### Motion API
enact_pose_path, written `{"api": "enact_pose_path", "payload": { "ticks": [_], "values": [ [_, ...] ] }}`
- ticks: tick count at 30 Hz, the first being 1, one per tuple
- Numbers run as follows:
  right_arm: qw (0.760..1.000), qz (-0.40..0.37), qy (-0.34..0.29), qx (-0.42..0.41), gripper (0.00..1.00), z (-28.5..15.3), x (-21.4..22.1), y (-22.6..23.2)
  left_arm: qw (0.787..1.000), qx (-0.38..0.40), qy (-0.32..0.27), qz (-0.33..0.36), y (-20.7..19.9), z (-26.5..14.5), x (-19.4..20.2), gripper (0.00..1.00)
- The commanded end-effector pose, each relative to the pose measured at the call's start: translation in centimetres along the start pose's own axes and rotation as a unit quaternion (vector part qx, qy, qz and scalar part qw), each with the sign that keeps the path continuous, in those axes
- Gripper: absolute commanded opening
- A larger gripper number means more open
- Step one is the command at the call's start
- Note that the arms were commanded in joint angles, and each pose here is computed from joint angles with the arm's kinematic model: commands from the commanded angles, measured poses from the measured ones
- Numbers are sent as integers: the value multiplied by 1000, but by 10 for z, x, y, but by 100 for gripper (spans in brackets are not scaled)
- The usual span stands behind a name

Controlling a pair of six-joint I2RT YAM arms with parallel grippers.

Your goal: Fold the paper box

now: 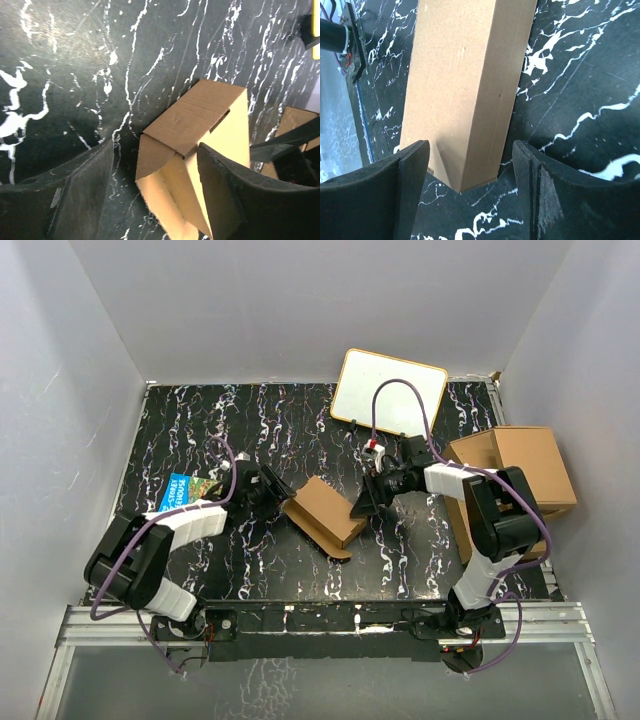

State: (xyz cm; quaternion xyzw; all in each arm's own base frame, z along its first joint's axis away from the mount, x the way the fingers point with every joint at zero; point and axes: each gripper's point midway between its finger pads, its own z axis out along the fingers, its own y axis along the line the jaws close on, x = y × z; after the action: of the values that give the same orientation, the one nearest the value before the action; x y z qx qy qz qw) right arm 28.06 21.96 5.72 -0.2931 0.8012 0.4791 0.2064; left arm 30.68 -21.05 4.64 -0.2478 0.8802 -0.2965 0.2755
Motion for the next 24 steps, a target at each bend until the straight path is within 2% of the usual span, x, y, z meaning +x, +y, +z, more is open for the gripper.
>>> {"api": "enact_pose_path", "payload": {
  "ticks": [1, 5, 11, 14, 17, 18, 20, 21, 24],
  "values": [
    [996, -78, -31, 24, 73, -27, -31, 0, 999, 2, -2, 51, -4, -18, -8, 68],
    [990, -131, -39, 38, 73, -45, -39, 0, 995, 21, -6, 101, -4, -46, -6, 72],
    [959, -278, -57, 7, 74, -58, -42, 28, 969, 154, 5, 192, -39, -88, 14, 72],
    [923, -375, -79, -36, 74, -61, -41, 50, 951, 198, 2, 236, -58, -102, 29, 71],
    [859, -498, -94, -72, 76, -65, -35, 71, 933, 223, -2, 282, -73, -113, 49, 70],
    [842, -526, -94, -78, 80, -66, -33, 75, 928, 229, -8, 293, -76, -116, 56, 70],
    [816, -565, -89, -86, 86, -67, -28, 79, 910, 261, -21, 321, -85, -124, 70, 69],
    [812, -570, -85, -91, 88, -67, -25, 80, 900, 278, -32, 333, -90, -128, 75, 69],
    [801, -584, -78, -105, 89, -65, -23, 77, 846, 358, -62, 390, -107, -143, 95, 68]
  ]
}}
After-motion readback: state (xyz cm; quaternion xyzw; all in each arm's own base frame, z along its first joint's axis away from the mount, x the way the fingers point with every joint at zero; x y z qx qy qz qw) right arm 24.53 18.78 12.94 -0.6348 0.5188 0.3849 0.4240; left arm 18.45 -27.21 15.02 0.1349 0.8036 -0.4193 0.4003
